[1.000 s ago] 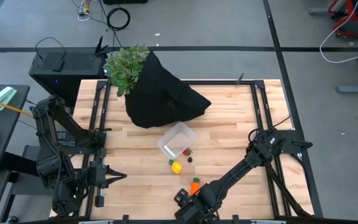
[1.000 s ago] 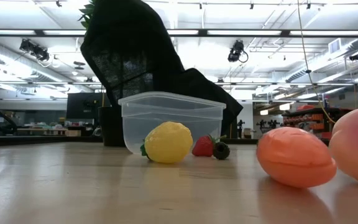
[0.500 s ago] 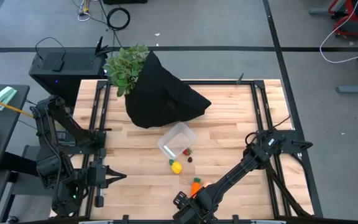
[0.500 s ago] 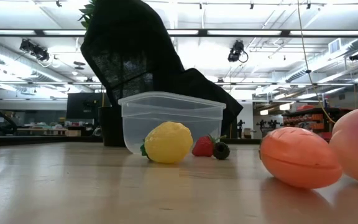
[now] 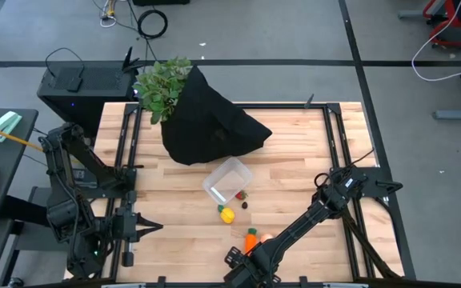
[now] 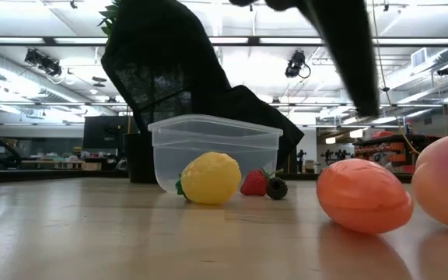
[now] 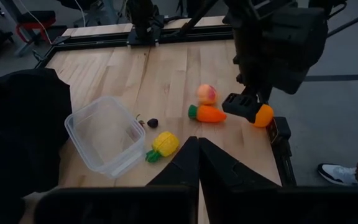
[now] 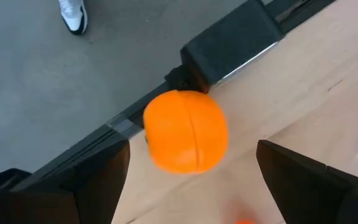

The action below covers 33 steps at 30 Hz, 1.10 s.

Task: Pick and placing Produce into tupperware
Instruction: Put the orange into the transparent bin

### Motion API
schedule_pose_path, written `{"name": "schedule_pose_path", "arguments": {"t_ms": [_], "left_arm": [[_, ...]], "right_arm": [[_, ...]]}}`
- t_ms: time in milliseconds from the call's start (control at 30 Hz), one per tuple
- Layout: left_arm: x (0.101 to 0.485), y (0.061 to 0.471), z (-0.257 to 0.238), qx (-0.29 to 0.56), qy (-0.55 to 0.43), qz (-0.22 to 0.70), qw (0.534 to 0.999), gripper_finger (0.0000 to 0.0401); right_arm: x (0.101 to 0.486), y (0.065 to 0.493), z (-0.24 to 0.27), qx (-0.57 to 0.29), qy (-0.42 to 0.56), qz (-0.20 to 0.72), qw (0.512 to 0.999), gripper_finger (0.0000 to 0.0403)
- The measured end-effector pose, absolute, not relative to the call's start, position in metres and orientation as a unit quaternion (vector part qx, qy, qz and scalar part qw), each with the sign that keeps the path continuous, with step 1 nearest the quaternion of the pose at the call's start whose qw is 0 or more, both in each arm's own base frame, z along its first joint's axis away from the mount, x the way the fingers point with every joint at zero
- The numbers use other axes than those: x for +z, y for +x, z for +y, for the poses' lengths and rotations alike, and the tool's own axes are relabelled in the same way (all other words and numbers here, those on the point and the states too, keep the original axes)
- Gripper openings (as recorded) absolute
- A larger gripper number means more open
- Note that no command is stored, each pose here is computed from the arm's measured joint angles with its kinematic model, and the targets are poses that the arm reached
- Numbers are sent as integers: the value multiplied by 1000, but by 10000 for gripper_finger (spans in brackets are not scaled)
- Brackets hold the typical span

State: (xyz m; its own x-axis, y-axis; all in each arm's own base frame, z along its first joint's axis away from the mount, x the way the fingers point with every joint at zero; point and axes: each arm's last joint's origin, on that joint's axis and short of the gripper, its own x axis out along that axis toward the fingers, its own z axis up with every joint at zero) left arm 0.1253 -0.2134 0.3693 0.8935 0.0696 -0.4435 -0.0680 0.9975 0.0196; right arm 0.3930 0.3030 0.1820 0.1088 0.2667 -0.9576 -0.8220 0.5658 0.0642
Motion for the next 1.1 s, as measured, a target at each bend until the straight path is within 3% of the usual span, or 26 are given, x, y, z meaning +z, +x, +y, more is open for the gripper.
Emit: {"name": "schedule_pose_path", "arguments": {"t_ms": [400,833,1100], "left_arm": [[369,125,-213,35,2,228,973,26],[369,125,-213,36,1,228,973,10],[369,125,-213,36,1,228,973,23]], "right_arm": [[169,393,304,396,-249,538,701,356],[150,391,304,399,-248,535,702,354],[150,392,304,397,-249,534,704,327]]}}
